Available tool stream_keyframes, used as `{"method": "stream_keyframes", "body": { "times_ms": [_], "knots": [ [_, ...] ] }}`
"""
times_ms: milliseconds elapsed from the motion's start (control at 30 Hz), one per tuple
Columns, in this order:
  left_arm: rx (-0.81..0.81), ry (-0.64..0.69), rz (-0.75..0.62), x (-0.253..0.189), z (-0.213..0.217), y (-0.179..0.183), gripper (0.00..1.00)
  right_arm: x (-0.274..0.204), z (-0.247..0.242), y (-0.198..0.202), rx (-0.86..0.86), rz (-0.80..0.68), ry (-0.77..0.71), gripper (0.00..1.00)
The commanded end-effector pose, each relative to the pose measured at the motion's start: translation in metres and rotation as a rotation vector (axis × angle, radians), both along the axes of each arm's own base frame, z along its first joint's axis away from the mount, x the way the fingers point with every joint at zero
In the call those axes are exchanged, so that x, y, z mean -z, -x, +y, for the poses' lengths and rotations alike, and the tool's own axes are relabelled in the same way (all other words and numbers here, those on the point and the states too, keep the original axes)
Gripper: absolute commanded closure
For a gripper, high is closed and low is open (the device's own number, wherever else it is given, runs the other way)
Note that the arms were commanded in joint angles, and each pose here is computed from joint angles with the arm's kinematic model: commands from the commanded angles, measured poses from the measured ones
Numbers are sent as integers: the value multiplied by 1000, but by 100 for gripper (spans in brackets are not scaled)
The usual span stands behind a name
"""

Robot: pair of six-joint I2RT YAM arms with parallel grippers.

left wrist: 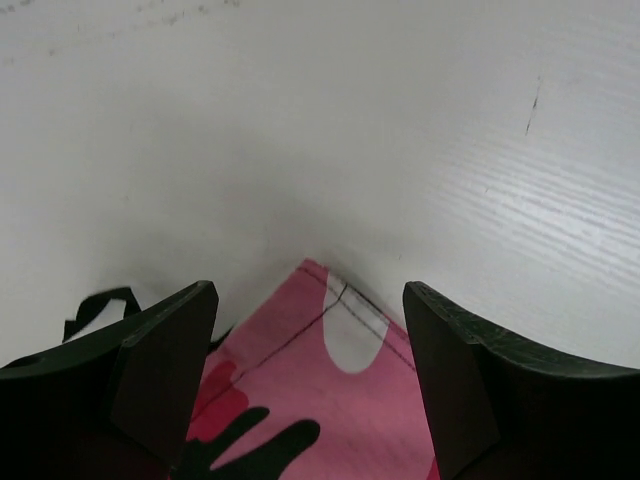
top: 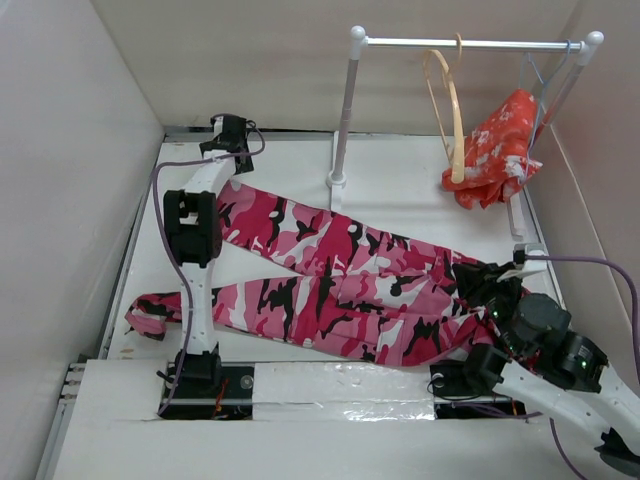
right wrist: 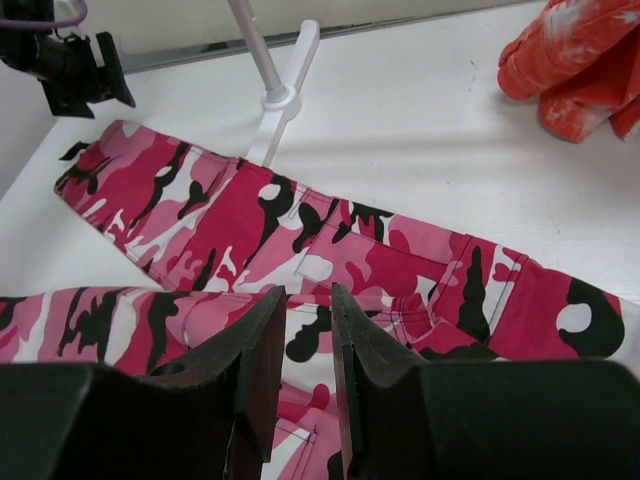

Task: Place the trousers on the hanger
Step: Flatten out the trousers at the center of the board.

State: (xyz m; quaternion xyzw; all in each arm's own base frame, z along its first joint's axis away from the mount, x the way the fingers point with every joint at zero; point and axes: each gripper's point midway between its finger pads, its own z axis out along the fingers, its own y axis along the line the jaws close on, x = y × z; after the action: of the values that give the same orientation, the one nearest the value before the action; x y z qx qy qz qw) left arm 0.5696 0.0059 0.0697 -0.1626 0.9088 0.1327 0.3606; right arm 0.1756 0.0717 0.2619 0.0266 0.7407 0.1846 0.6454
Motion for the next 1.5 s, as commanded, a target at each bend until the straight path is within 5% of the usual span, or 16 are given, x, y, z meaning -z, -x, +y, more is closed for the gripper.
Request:
{"method": "stream_keyframes", "body": {
  "times_ms": [0,333,367,467,667,833,1000,1133,1467],
  "knots": [
    [31,-90,31,-7,11,-8,27,-14,9,-5,-4,-37,-58,69],
    [55,47,118,45,5,6,56,14,40,-27,-12,-10,2,56],
    [61,66,119,46,2,11,61,13,45,-30,-12,-14,0,54],
    [8,93,72,35,18,10,100,30,59,-41,-5,24,49,54],
    [-278,257,-171,-36,104,16,100,45,84,-73,17,38,173,60],
    [-426,337,-382,-86,171,32,100,72,106,-120,-39,97,240,51],
    [-377,353,-424,-110,175,28,100,105,98,-190,-9,191,290,36],
    [-389,345,-466,-121,178,26,100,127,114,-222,-58,256,303,34],
    [-360,396,-499,-115,172,13,100,200,84,-212,70,424,273,32]
  ]
}}
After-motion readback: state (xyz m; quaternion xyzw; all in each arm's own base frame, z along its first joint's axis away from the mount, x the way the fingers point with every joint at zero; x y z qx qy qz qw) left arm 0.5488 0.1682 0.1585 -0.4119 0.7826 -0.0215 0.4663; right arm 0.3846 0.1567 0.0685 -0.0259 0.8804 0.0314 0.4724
